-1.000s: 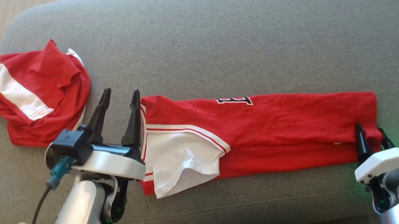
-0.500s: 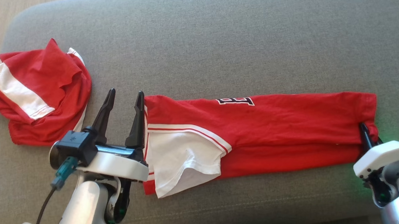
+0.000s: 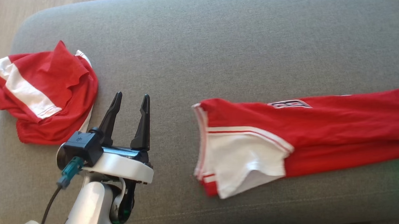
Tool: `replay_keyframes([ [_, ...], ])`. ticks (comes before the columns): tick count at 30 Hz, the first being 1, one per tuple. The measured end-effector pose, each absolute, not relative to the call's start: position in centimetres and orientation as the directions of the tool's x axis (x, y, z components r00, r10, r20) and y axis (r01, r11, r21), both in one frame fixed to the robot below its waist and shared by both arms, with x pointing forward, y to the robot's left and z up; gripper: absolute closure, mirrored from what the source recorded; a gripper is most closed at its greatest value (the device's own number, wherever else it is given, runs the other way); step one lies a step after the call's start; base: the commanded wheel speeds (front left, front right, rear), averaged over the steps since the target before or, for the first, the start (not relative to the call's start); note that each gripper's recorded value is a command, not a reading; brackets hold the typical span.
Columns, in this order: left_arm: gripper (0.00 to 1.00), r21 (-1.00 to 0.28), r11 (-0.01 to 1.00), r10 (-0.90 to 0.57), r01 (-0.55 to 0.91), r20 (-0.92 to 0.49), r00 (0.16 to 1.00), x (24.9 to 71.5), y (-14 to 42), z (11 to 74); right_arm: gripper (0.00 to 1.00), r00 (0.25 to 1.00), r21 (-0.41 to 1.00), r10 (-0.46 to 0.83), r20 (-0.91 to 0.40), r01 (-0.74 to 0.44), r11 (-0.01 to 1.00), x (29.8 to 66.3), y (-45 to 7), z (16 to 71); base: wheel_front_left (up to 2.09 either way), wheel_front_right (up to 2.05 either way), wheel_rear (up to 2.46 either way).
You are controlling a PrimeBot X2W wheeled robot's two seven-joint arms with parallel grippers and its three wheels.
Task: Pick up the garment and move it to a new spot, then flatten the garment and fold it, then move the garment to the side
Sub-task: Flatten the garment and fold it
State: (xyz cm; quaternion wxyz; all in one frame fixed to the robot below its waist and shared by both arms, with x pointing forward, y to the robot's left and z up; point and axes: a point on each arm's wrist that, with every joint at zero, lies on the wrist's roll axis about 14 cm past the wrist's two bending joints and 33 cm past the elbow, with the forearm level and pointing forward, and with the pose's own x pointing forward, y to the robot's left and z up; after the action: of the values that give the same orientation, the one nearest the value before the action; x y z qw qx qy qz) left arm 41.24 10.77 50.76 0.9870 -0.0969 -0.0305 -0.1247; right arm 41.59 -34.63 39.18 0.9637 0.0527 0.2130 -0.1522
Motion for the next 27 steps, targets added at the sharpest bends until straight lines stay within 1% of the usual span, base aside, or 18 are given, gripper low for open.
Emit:
replay_keyframes([
  [2, 0.00, -0.186, 0.951, -0.233, 0.246, 0.086, 0.969, 41.2, 10.9, 50.8, 1.00, 0.860, 0.009, -0.293, -0.418, 0.326, 0.945, 41.7, -35.6, 39.7, 0.00, 0.00, 0.00],
  [6, 0.00, -0.189, 0.952, -0.228, 0.240, 0.087, 0.970, 41.1, 11.1, 50.9, 1.00, 0.864, -0.010, -0.288, -0.413, 0.311, 0.950, 42.2, -35.3, 40.0, 0.00, 0.00, 0.00],
  [11, 0.00, -0.186, 0.955, -0.217, 0.232, 0.097, 0.971, 41.1, 11.4, 51.2, 1.00, 0.872, -0.007, -0.230, -0.433, 0.252, 0.968, 42.9, -33.1, 40.1, 0.00, 0.00, 0.00],
  [17, 0.00, -0.196, 0.953, -0.215, 0.230, 0.093, 0.972, 40.7, 11.2, 51.1, 1.00, 0.904, 0.029, -0.141, -0.404, 0.166, 0.986, 43.9, -30.0, 42.6, 0.00, 0.00, 0.00],
  [23, 0.00, -0.205, 0.950, -0.218, 0.237, 0.112, 0.970, 41.0, 10.8, 51.7, 1.00, 0.933, 0.183, 0.008, -0.361, 0.063, 0.981, 44.0, -24.4, 45.6, 0.00, 0.00, 0.00],
  [24, 0.00, -0.208, 0.948, -0.220, 0.240, 0.115, 0.969, 41.0, 10.6, 51.8, 1.00, 0.936, 0.246, 0.067, -0.346, 0.022, 0.969, 43.8, -22.1, 46.7, 0.00, 0.00, 0.00],
  [27, 0.00, -0.212, 0.947, -0.219, 0.240, 0.116, 0.969, 41.0, 10.6, 51.8, 1.00, 0.934, 0.321, 0.144, -0.327, -0.034, 0.947, 43.2, -19.2, 48.0, 0.00, 0.00, 0.00],
])
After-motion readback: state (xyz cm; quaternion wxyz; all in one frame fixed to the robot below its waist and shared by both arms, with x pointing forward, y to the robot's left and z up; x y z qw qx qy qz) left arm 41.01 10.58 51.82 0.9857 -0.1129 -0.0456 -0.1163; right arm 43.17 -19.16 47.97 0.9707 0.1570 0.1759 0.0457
